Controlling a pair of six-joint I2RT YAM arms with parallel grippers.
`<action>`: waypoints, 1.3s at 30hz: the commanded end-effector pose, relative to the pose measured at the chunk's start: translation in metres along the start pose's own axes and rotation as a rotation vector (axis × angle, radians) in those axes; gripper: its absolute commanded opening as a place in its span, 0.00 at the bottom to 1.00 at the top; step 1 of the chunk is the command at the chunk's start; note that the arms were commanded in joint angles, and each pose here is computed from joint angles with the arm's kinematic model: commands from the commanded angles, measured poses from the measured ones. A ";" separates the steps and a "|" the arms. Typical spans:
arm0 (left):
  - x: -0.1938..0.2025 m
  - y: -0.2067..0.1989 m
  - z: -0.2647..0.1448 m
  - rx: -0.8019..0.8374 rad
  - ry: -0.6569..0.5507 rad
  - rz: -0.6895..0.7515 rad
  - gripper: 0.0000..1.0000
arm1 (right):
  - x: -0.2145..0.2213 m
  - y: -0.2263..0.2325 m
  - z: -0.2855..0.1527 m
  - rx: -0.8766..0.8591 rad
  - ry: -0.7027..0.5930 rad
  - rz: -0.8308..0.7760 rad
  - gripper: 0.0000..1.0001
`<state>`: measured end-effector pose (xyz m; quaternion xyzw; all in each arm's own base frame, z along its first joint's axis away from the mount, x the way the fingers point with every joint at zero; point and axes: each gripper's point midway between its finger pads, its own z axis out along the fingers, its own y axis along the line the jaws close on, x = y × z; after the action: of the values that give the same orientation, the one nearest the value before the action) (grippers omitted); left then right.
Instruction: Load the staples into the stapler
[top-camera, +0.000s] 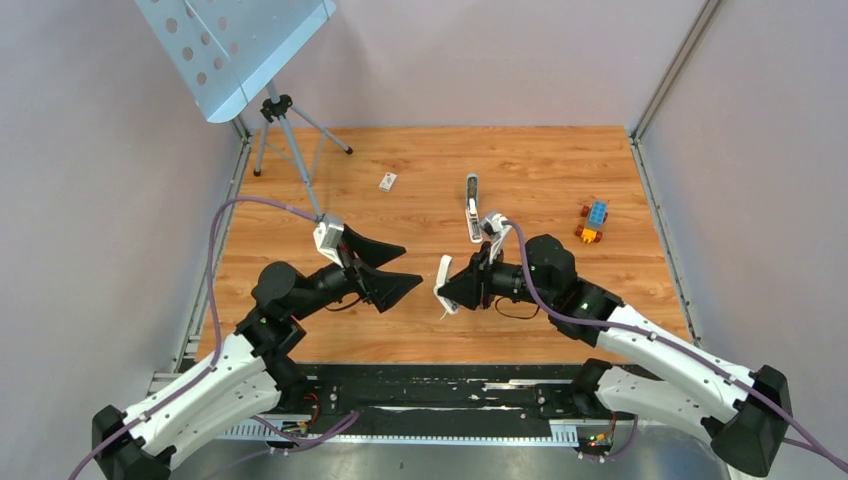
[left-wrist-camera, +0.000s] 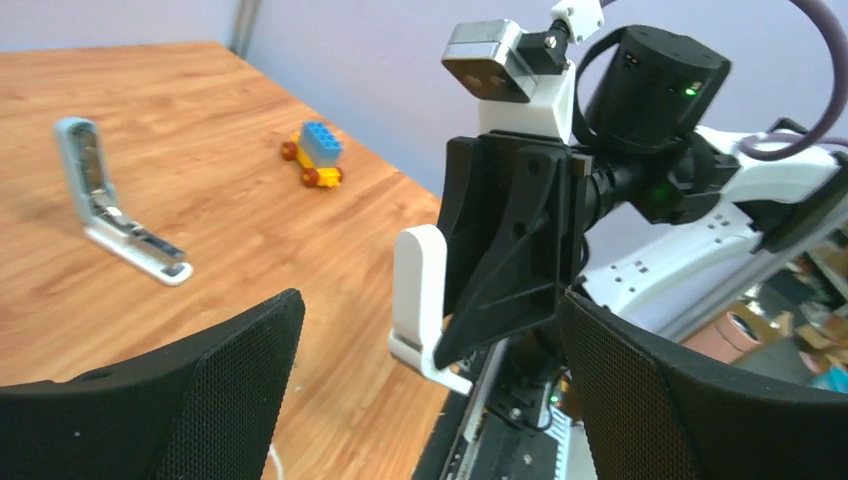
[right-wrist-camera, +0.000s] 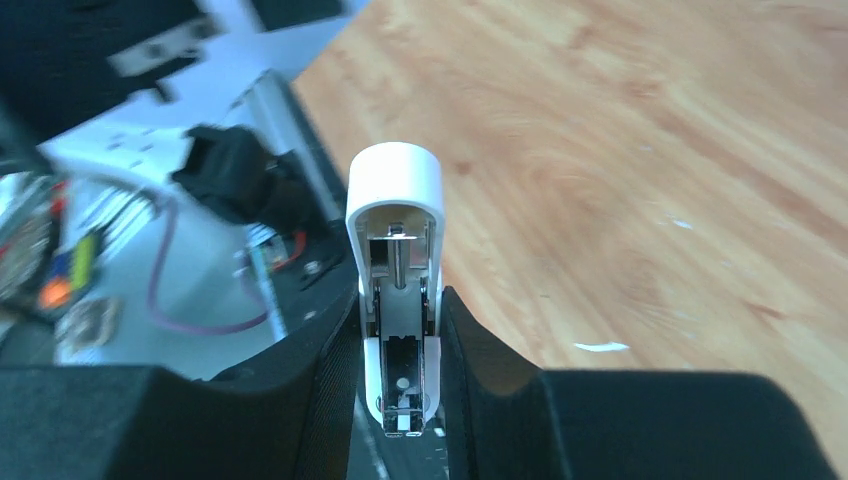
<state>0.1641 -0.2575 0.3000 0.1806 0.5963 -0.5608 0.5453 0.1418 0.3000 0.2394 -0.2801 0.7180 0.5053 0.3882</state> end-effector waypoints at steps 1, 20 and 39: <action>0.003 0.027 -0.018 -0.195 0.131 0.151 1.00 | -0.015 -0.066 -0.028 0.424 -0.027 -0.056 0.00; 0.025 0.066 -0.082 -0.495 0.322 0.227 1.00 | -0.010 -0.323 -0.114 1.267 0.134 0.086 0.00; 0.015 0.074 -0.091 -0.560 0.267 0.255 1.00 | 0.026 -0.406 -0.067 1.311 0.235 0.325 0.10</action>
<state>0.1781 -0.1669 0.2334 0.1718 0.7638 -0.2866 0.5522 0.4345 0.1079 0.0365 0.0453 0.9404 -0.0096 0.3368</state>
